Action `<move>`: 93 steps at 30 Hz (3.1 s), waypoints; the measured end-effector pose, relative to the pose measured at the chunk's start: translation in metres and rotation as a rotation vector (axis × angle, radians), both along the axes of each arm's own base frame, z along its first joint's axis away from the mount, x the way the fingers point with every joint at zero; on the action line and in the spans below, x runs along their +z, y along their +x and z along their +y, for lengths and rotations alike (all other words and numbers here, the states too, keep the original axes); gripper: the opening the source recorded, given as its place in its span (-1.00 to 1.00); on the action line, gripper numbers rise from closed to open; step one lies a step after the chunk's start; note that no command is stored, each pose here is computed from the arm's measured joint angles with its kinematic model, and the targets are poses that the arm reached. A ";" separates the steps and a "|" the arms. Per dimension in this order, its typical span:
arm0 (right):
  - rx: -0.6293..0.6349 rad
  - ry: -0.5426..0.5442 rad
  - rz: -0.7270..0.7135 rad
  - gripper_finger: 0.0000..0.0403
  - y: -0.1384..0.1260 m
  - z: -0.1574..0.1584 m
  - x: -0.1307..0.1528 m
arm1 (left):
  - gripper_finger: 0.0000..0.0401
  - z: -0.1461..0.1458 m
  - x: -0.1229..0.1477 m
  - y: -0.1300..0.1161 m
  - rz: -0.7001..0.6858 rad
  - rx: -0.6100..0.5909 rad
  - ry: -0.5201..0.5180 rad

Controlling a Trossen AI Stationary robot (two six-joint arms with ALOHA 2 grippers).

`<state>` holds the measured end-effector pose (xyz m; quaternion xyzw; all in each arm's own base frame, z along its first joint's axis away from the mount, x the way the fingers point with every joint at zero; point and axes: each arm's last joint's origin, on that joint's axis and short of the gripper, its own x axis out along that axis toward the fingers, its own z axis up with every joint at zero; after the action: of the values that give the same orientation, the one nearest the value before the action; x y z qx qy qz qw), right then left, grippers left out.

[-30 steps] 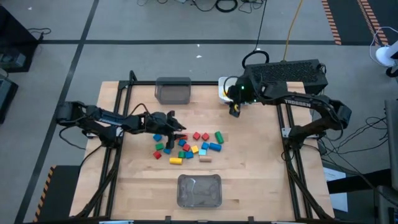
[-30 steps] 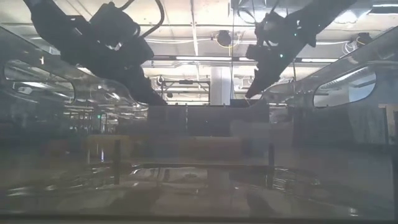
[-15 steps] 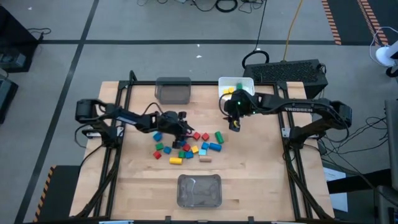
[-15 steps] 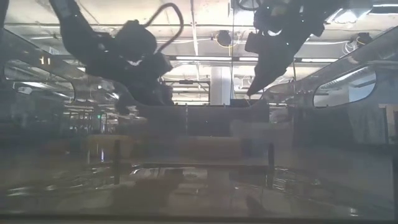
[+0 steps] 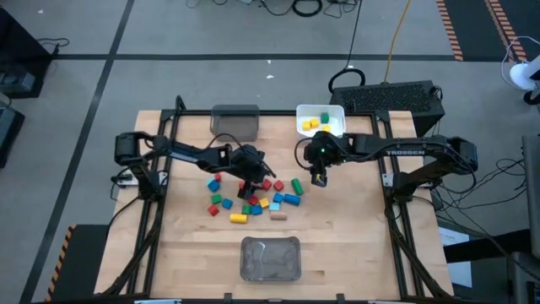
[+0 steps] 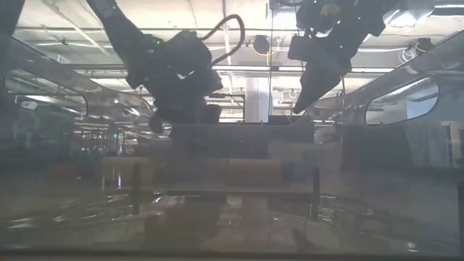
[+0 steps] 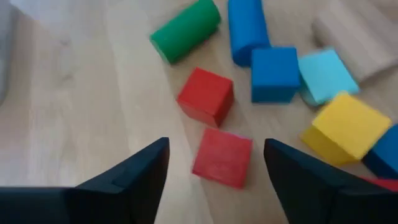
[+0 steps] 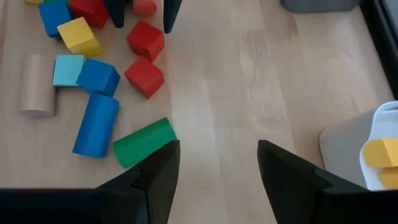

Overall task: Sort blocks by size
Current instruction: Put the red square block into the white bin

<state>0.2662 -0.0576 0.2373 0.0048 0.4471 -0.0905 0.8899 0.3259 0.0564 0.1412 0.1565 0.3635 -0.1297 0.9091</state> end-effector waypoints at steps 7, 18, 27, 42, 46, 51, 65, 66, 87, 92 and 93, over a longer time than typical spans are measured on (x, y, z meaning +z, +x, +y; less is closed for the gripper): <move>0.012 0.008 0.007 0.00 0.001 0.007 -0.001 | 0.36 0.003 -0.009 0.008 0.030 -0.018 0.017; 0.011 0.006 0.008 0.00 0.002 0.015 -0.001 | -0.01 0.009 -0.022 0.009 0.077 0.028 -0.015; 0.088 -0.024 -0.005 0.00 0.005 0.026 0.000 | -0.28 0.013 -0.022 0.008 0.081 0.118 -0.088; 0.389 -0.191 -0.109 0.00 0.020 0.060 0.005 | -0.27 0.023 0.018 0.003 -0.032 0.268 -0.305; 0.425 -0.326 -0.140 0.00 0.031 0.065 0.003 | -0.27 0.029 0.033 0.002 -0.101 0.265 -0.432; 0.467 -0.551 -0.077 0.00 0.041 0.066 -0.007 | -0.27 0.031 0.042 0.003 -0.147 0.240 -0.543; 0.434 -0.719 -0.098 0.11 0.057 0.064 -0.013 | -0.27 0.031 0.049 0.006 -0.197 0.222 -0.624; 0.443 -0.716 -0.100 0.12 0.057 0.064 -0.013 | -0.27 0.031 0.049 0.006 -0.198 0.224 -0.633; 0.483 -0.705 -0.176 -0.20 0.061 0.066 -0.008 | -0.27 0.030 0.058 0.010 -0.267 0.182 -0.687; 0.489 -0.716 -0.166 -0.38 0.060 0.066 -0.009 | -0.27 0.030 0.058 0.010 -0.249 0.209 -0.732; 0.488 -0.715 -0.165 -0.39 0.060 0.066 -0.009 | -0.26 0.030 0.058 0.010 -0.243 0.221 -0.749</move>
<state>0.3267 0.0082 0.2286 -0.4019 0.3031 -0.0260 0.8637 0.3356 0.0866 0.1989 -0.2110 0.1956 -0.1354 0.9481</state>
